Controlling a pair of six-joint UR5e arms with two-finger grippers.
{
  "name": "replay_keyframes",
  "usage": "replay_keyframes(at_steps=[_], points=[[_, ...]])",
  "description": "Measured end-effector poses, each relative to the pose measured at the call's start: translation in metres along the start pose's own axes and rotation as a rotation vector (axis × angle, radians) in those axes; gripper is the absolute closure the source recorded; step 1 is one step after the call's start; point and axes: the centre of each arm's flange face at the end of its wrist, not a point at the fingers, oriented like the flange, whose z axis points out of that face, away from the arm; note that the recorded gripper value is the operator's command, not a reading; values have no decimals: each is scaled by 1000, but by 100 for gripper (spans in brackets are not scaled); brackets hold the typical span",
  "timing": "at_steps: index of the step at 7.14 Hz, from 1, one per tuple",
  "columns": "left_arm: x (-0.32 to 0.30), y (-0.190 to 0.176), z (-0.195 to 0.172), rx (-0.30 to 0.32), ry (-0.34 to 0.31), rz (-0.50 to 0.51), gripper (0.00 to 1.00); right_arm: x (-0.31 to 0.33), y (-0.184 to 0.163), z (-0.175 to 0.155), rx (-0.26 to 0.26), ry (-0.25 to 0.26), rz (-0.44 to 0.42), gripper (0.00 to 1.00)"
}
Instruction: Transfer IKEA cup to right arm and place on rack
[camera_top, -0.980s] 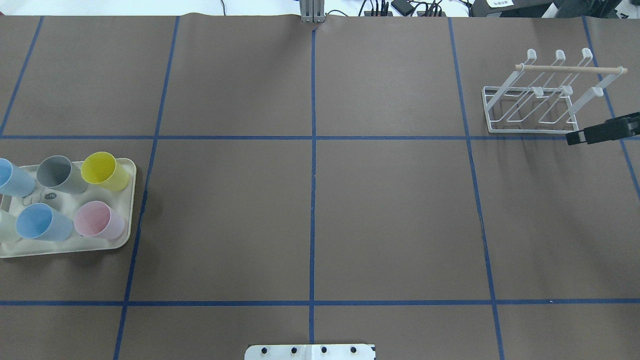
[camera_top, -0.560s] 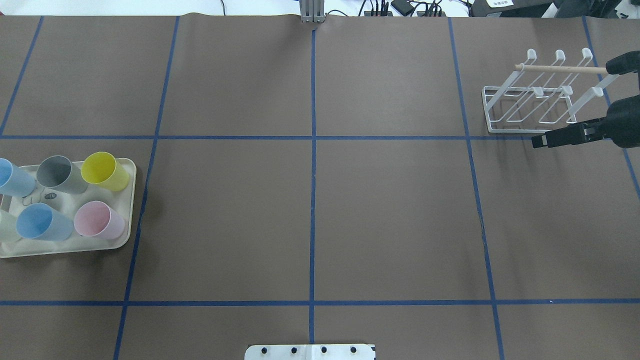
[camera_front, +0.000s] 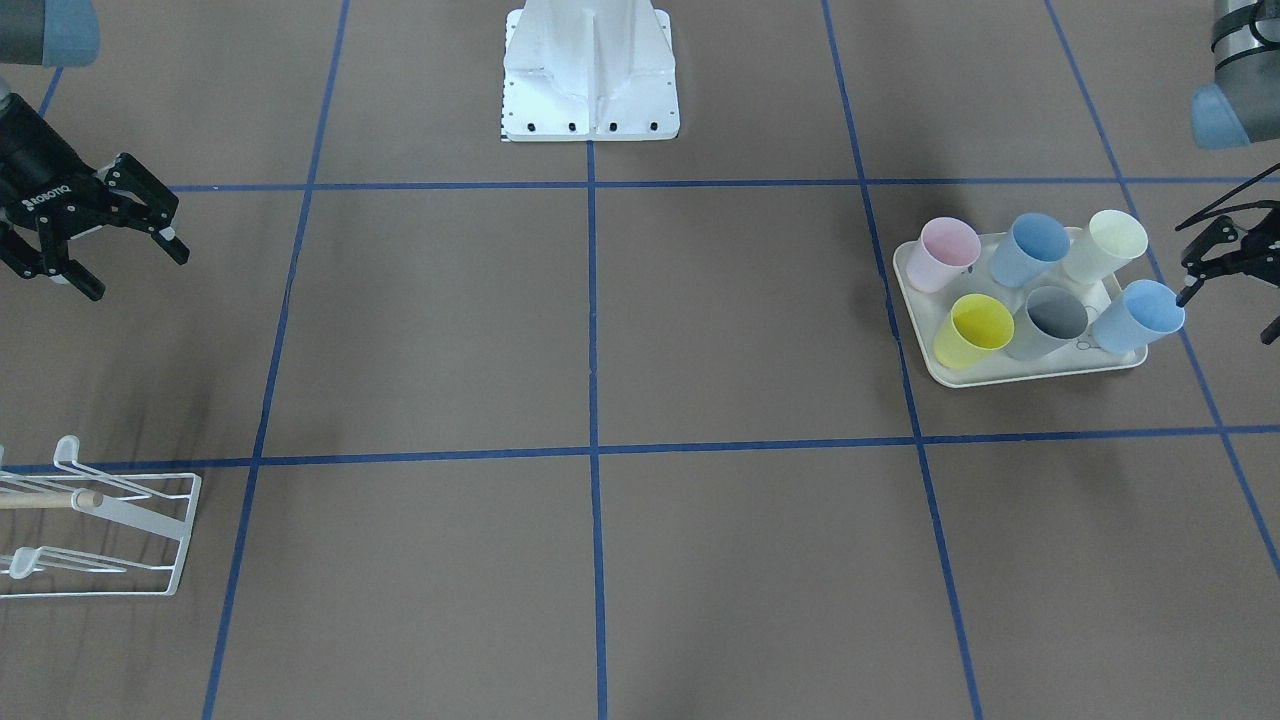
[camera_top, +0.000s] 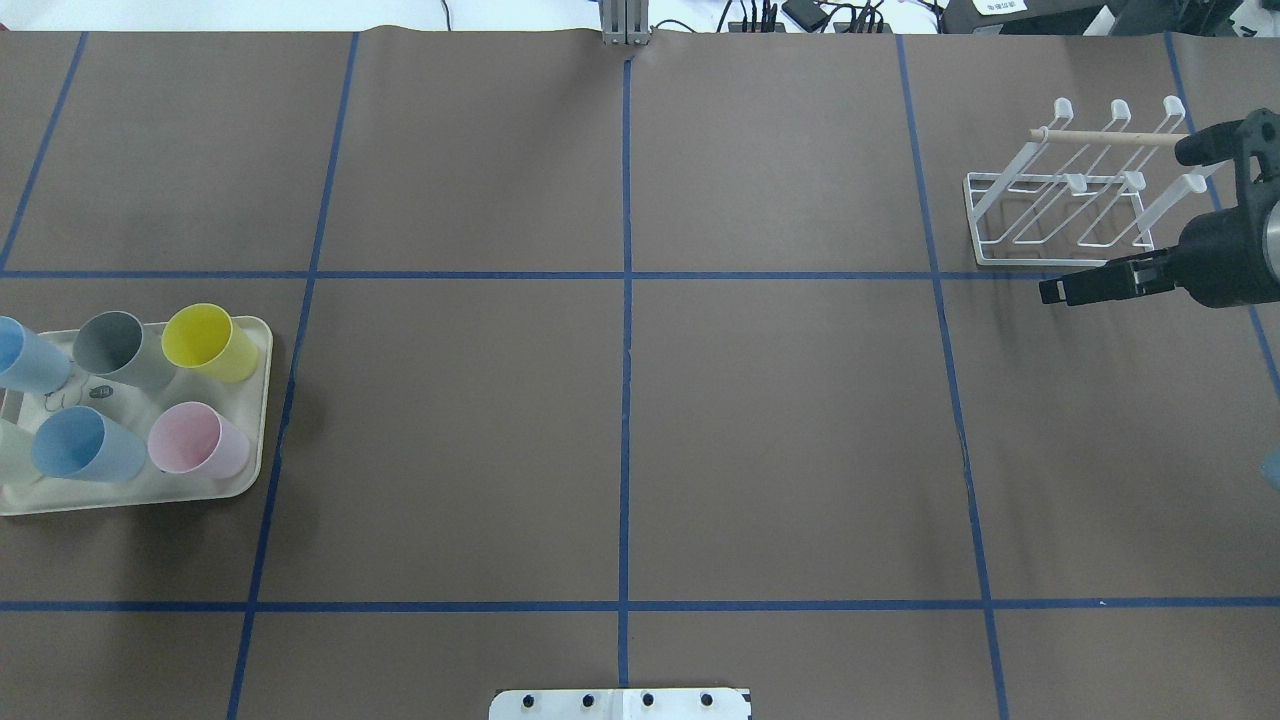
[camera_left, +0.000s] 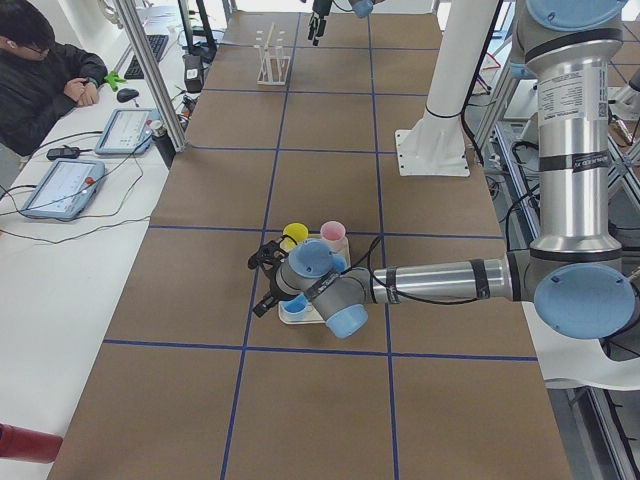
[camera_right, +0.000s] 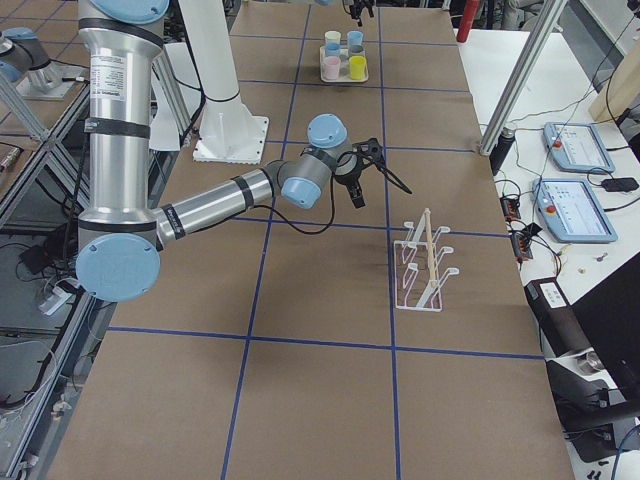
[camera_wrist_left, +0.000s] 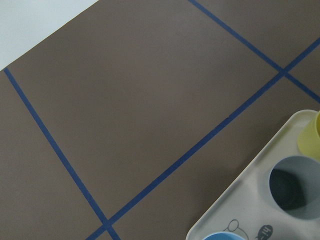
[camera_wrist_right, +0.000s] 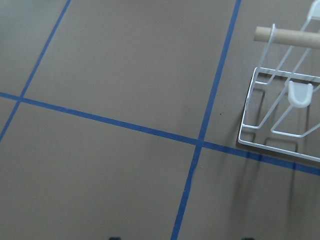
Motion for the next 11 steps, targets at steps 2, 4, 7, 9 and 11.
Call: replay_keyframes(at_steps=[2,4,7,9,11], points=[[1,13,14,-6,1,12,0,0,0,1,0,1,0,1],[4,22,24,-12,13,26,33,0,0,1,-1,1,0,1],[10,32,36,-25,33,47,66,1,2,2,-4,3,2,1],[12,34,37,-20,40,65,100,2,2,2,-5,4,3,1],[14,32,35,-6,51,76,100,2,3,2,-6,4,4,1]])
